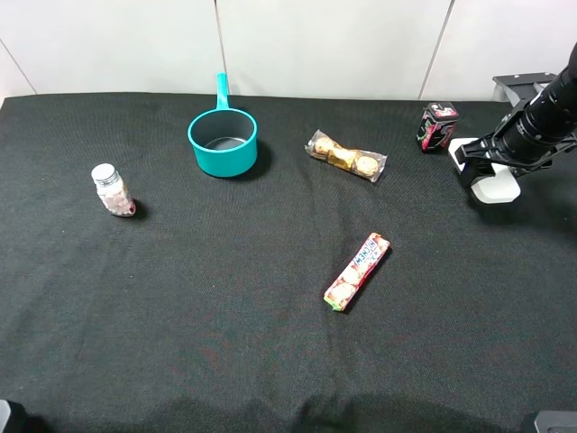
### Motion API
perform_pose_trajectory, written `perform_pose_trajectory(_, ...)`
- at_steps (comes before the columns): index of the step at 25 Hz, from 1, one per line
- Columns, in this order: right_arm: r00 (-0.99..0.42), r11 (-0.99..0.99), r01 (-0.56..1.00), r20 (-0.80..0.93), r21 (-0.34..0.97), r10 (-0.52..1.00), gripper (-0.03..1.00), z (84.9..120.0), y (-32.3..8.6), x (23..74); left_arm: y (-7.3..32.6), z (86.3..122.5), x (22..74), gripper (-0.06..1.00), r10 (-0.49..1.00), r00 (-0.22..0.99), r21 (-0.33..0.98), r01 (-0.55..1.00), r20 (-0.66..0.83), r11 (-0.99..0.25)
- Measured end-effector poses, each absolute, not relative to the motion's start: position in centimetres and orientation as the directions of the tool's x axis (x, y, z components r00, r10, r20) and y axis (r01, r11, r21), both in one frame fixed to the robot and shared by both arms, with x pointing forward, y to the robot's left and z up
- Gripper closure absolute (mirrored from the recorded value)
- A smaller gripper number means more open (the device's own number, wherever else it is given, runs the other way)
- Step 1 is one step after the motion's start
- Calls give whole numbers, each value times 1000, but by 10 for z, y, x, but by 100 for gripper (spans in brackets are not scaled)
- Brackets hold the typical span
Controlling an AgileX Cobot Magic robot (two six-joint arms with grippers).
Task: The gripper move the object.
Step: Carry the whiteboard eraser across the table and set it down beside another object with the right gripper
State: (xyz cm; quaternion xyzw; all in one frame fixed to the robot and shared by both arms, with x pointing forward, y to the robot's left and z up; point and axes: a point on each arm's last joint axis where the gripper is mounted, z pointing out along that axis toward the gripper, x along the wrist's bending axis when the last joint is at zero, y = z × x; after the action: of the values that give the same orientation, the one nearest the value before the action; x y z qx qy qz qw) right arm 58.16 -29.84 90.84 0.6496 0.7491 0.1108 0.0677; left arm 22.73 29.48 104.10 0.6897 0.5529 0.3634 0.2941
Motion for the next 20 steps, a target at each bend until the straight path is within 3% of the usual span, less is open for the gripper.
perform_pose_trajectory(20, -136, 121, 965, 46, 233, 990, 51, 885, -299, 586, 295, 1041, 227, -5, 977, 124, 808, 549, 176, -215)
